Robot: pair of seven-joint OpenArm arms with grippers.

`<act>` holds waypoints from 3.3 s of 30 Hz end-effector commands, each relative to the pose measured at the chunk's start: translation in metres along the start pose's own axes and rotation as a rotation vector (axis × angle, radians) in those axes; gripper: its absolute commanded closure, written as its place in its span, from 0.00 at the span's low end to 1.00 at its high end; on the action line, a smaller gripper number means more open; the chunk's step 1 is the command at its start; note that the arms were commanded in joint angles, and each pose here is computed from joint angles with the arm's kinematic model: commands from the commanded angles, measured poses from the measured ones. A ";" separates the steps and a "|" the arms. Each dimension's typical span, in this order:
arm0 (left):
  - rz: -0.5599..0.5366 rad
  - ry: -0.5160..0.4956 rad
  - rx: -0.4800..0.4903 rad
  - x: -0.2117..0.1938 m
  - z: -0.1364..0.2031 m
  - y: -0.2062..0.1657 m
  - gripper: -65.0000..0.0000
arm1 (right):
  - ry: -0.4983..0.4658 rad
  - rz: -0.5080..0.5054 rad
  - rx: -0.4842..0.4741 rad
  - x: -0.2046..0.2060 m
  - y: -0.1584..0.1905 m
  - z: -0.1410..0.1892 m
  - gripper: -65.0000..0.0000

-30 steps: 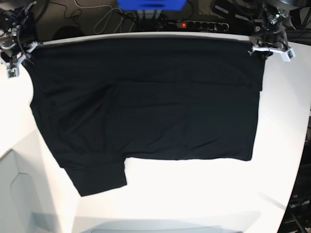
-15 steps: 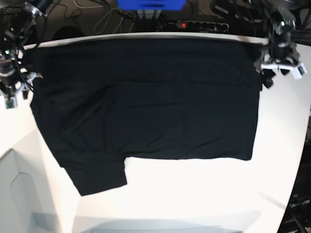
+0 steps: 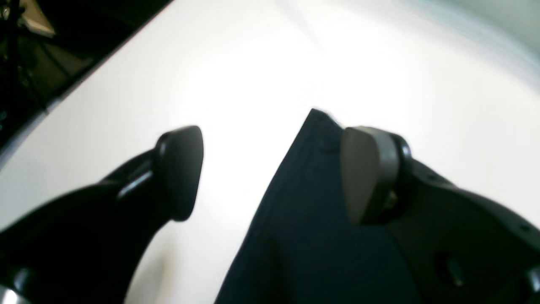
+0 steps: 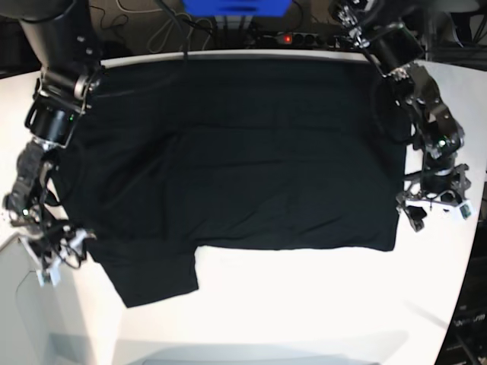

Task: Fold the T-shirt properly
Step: 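Release the shoulder edge and move both grippers to the shirt's side edges, then grasp the side edges with both grippers and fold the hem half over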

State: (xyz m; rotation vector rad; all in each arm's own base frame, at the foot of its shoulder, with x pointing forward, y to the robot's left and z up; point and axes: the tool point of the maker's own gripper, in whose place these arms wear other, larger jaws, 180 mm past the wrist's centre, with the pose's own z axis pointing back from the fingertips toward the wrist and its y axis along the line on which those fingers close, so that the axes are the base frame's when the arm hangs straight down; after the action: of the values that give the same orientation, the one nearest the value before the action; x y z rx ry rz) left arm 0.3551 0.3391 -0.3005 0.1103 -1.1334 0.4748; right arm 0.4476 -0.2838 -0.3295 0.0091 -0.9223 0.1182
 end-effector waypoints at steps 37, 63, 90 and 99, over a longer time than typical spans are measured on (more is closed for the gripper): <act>-0.204 0.136 -0.099 -0.072 -0.127 -0.049 0.25 | -0.004 -0.171 -0.064 -0.079 0.002 -0.053 0.53; -0.181 0.091 -0.191 -0.064 -0.115 -0.086 1.00 | -0.055 -0.171 -0.074 -0.055 -0.003 -0.052 1.00; -0.150 -0.042 -0.182 -0.001 -0.017 -0.042 1.00 | -0.298 0.035 -0.210 -0.036 -0.027 0.059 1.00; -0.072 -0.004 -0.094 -0.042 0.025 -0.002 1.00 | -0.238 0.099 -0.208 -0.077 -0.018 0.087 1.00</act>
State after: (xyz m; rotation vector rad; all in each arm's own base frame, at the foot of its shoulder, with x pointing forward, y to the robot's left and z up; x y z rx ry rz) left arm 0.3129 0.3084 -0.3465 0.0464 -1.0865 0.3635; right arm 0.3239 -0.3051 -0.3604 -0.1870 -1.0999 0.1141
